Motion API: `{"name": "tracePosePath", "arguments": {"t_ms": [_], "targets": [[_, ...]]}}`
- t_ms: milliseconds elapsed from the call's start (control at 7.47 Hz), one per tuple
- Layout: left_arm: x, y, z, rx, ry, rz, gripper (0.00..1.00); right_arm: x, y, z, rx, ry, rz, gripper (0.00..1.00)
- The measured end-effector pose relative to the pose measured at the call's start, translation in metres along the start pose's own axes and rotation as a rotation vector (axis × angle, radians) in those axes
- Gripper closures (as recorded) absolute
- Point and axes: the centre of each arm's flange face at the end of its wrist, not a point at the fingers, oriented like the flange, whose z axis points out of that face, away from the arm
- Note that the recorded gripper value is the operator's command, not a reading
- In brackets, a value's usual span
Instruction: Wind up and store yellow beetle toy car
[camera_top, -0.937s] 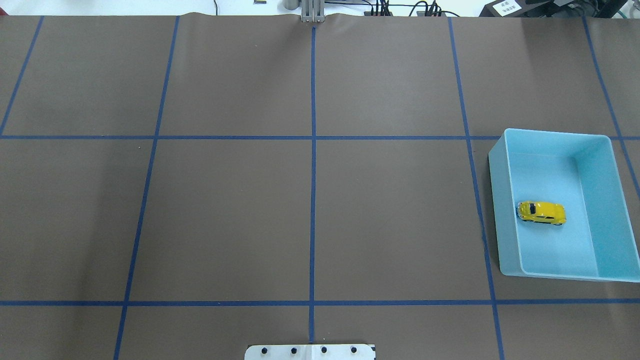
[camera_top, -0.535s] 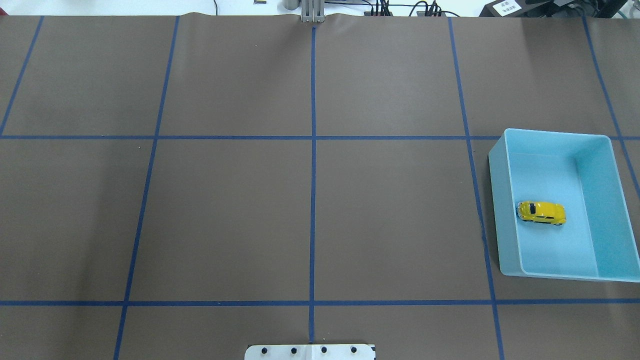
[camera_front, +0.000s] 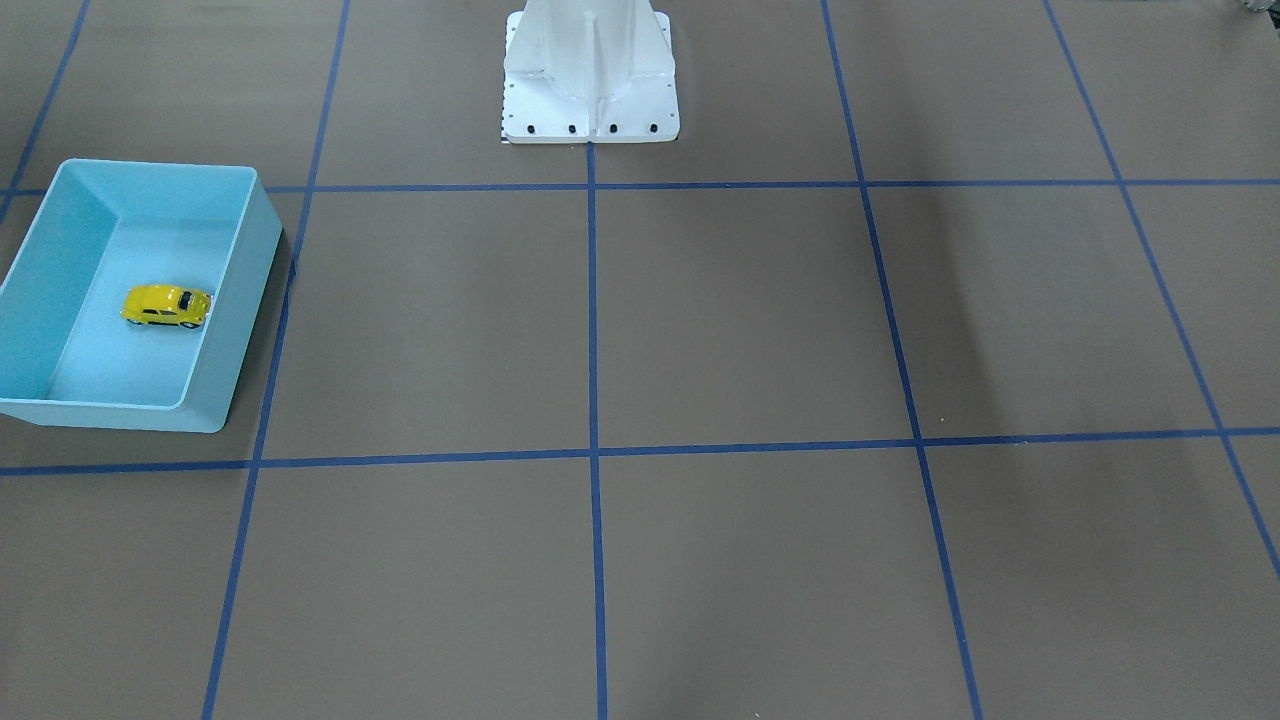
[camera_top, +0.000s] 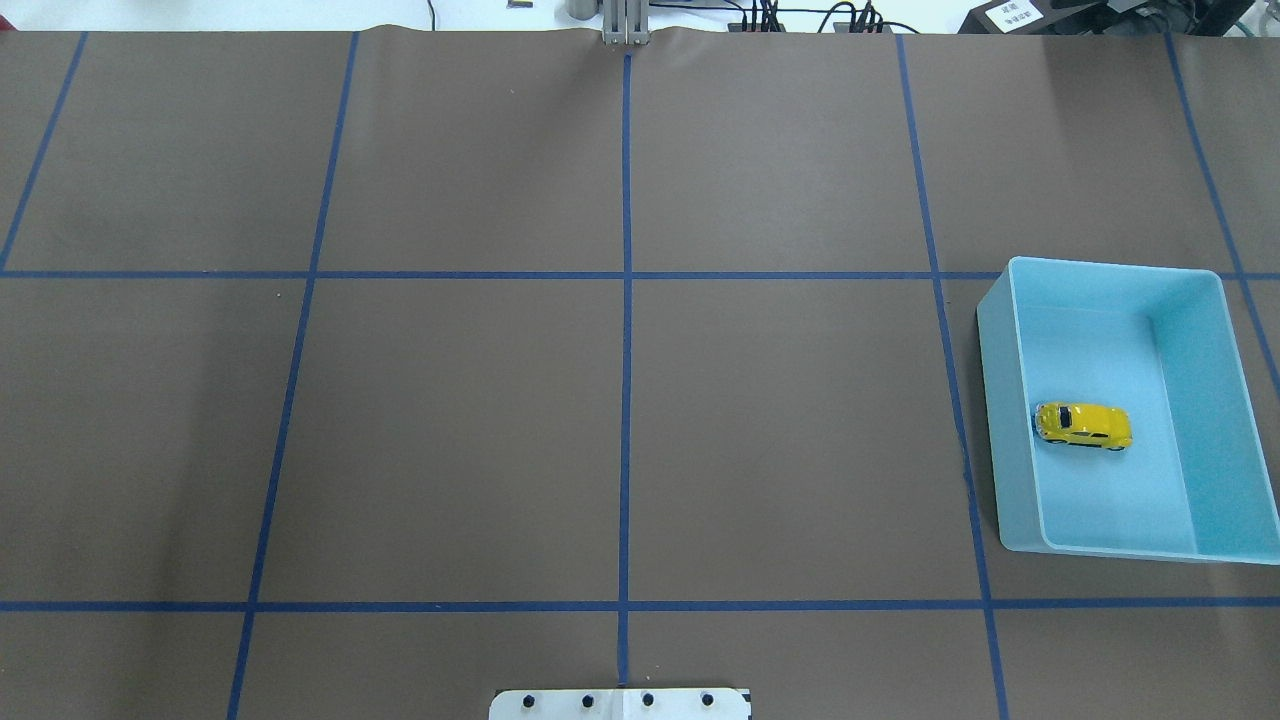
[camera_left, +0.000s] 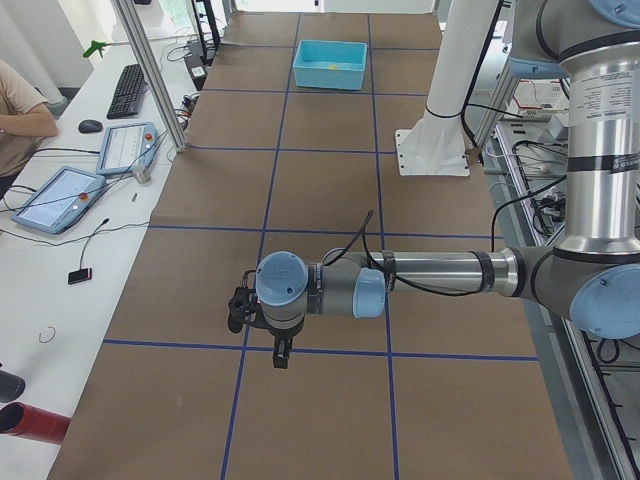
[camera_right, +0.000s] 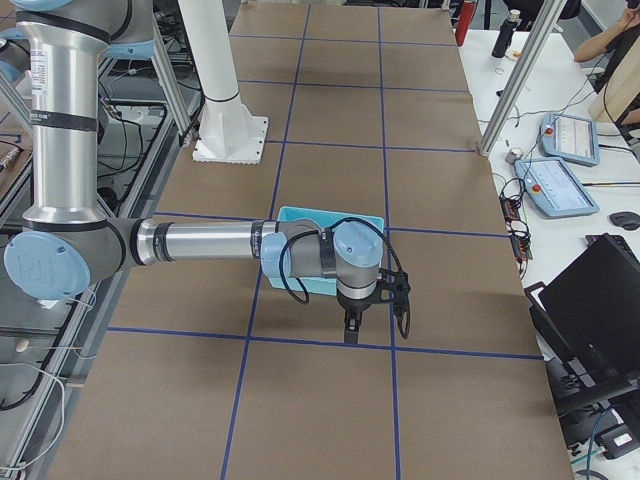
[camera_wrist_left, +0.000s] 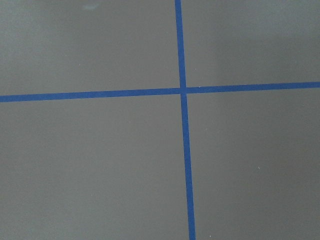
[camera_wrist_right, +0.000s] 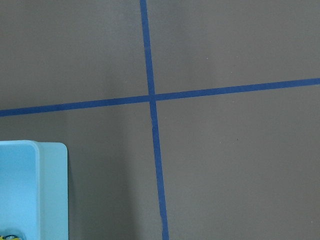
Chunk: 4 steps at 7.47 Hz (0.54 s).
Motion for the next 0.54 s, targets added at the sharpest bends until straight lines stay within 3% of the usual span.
{"name": "tracePosePath", "arguments": {"t_ms": [535], "targets": [[0.0002,0.0005,-0.0001,0.000,0.001,0.000,0.00,0.0029,0.0029,0.0033,-0.007,-0.004,0.006,0.01]]}}
